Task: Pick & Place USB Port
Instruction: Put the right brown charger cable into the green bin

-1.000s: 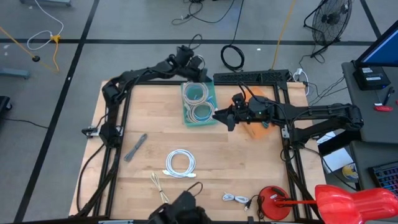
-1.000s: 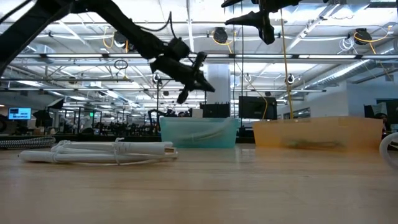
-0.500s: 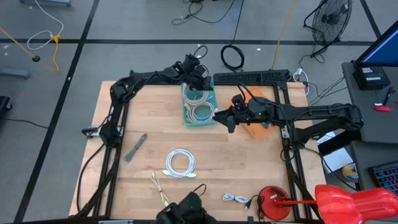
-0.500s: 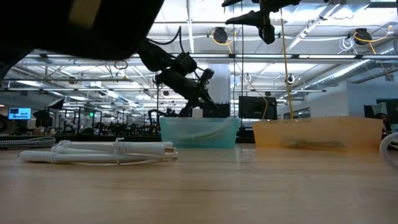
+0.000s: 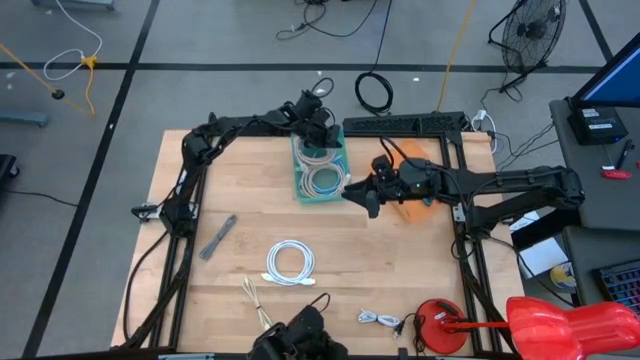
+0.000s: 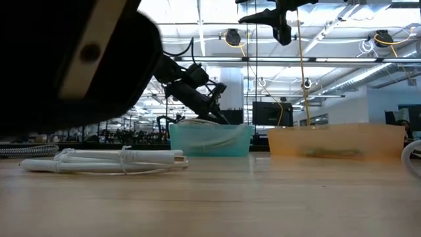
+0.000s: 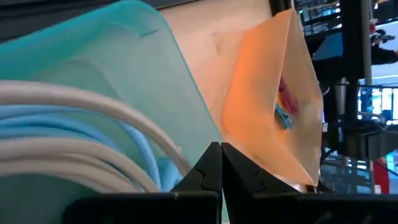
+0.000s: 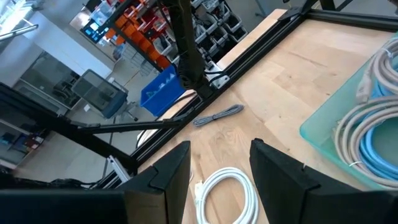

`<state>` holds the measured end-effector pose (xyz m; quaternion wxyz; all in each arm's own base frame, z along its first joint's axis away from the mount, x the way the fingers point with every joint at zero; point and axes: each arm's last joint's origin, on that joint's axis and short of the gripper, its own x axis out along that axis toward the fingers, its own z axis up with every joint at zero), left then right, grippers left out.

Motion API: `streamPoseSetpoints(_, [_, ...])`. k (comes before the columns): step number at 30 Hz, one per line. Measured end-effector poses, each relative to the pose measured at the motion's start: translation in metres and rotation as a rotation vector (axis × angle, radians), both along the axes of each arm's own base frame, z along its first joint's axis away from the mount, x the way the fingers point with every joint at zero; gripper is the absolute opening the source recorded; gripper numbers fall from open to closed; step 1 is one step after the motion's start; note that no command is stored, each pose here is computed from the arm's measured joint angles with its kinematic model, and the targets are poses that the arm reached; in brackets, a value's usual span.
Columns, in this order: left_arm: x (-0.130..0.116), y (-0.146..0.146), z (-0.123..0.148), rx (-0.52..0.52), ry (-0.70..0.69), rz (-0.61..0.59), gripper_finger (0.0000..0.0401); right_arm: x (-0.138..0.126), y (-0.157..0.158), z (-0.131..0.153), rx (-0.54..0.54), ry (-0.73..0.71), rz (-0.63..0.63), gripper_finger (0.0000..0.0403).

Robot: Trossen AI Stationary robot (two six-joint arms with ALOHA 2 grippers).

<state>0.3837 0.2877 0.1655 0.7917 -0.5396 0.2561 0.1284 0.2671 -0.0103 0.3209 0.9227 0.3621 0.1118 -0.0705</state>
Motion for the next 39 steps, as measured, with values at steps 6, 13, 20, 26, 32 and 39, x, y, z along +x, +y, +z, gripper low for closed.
streamPoseSetpoints(6, [0.0,-0.001,0.017,0.008,-0.051,0.002,0.0,0.0,0.0,0.0,-0.001,0.0,0.0,0.0155])
streamPoseSetpoints(13, [-0.003,-0.008,0.045,0.036,-0.104,-0.024,0.0,0.0,0.0,0.0,-0.002,-0.001,-0.004,0.0155])
streamPoseSetpoints(20, [-0.006,-0.032,0.091,0.069,-0.202,-0.148,0.0,0.0,0.0,0.0,-0.002,-0.001,-0.008,0.0155])
streamPoseSetpoints(26, [-0.006,-0.082,0.106,0.123,-0.098,-0.333,0.0,0.0,0.0,0.0,0.002,-0.002,-0.011,0.0155])
streamPoseSetpoints(32, [-0.009,-0.124,0.089,0.242,0.188,-0.476,0.0,0.0,0.0,0.001,0.002,-0.008,-0.013,0.0155])
streamPoseSetpoints(39, [-0.016,-0.112,0.061,0.302,0.39,-0.481,0.0,0.0,-0.001,0.001,0.0,-0.008,-0.014,0.0155])
